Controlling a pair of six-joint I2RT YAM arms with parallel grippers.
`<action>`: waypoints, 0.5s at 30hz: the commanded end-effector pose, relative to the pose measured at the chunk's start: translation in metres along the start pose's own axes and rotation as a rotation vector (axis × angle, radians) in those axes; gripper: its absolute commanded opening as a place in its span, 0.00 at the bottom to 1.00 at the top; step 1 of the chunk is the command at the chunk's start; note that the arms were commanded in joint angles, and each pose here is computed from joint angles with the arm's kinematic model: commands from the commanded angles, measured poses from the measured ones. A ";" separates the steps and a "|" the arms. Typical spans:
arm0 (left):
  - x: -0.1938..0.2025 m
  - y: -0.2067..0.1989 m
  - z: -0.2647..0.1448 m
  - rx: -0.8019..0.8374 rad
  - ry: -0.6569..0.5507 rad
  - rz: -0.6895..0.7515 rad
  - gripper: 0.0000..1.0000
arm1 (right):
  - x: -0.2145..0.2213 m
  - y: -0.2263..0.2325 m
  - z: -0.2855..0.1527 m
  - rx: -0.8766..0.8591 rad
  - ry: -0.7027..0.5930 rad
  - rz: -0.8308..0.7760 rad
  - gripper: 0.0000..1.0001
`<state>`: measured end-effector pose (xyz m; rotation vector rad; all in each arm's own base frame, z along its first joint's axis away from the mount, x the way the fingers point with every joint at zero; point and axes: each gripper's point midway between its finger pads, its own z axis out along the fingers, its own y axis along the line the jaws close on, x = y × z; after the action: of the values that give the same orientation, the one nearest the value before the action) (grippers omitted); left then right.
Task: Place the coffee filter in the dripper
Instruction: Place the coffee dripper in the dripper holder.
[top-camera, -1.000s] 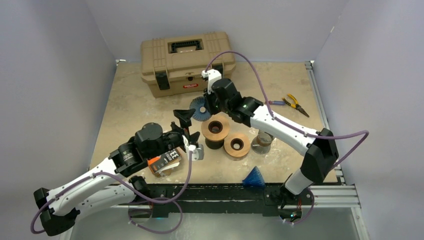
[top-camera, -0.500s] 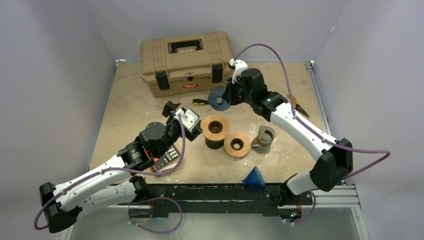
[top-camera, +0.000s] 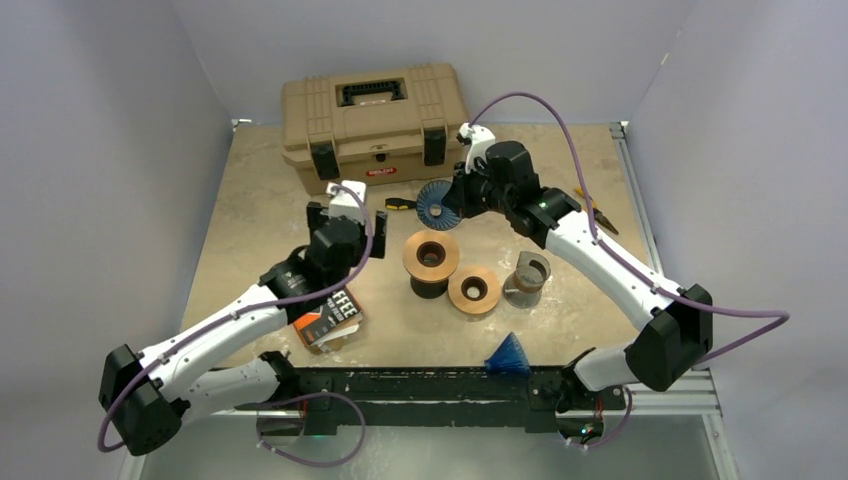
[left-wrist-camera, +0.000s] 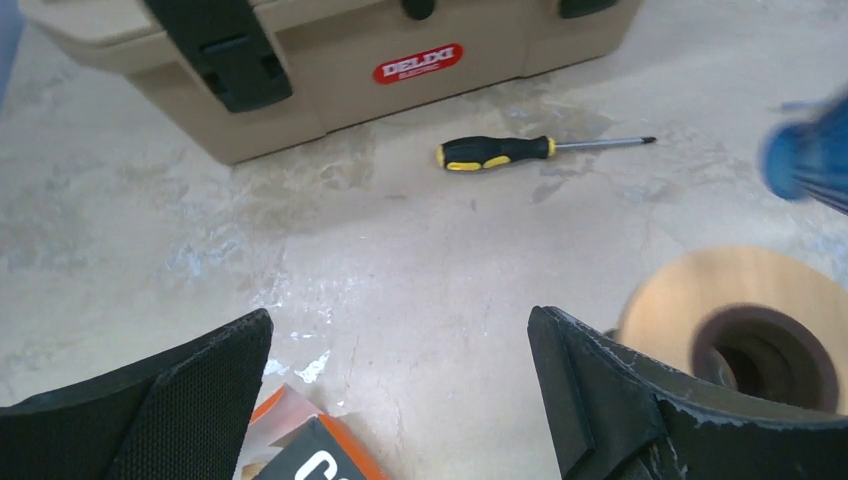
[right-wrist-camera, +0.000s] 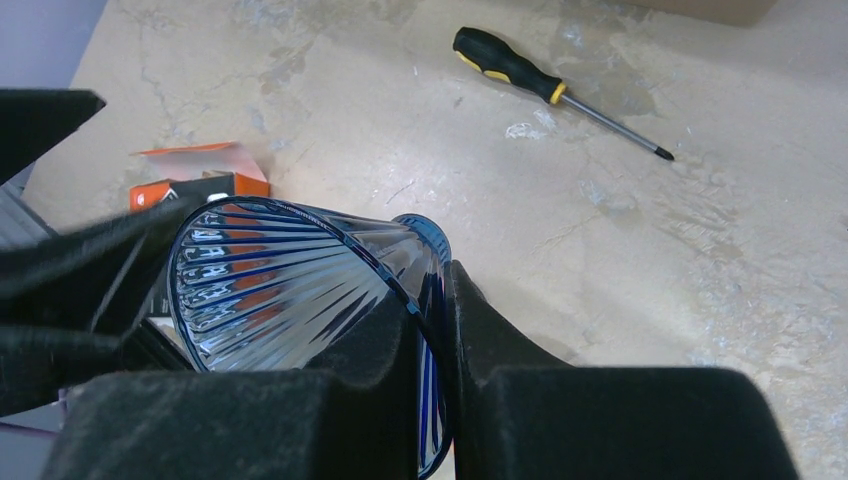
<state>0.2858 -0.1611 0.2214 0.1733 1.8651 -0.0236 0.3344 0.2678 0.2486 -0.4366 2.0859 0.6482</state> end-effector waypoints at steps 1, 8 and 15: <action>0.001 0.006 0.016 0.039 0.073 -0.227 1.00 | -0.010 0.008 -0.014 -0.035 -0.033 -0.001 0.00; 0.023 0.008 0.037 0.104 0.213 -0.304 1.00 | -0.004 0.015 -0.019 -0.078 -0.021 -0.012 0.00; 0.036 -0.011 0.042 0.207 0.297 -0.366 1.00 | 0.006 0.028 -0.021 -0.161 0.017 -0.019 0.00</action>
<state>0.3146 -0.1472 0.1572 -0.0300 2.1753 -0.2815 0.3140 0.2694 0.2407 -0.4911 2.1228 0.7143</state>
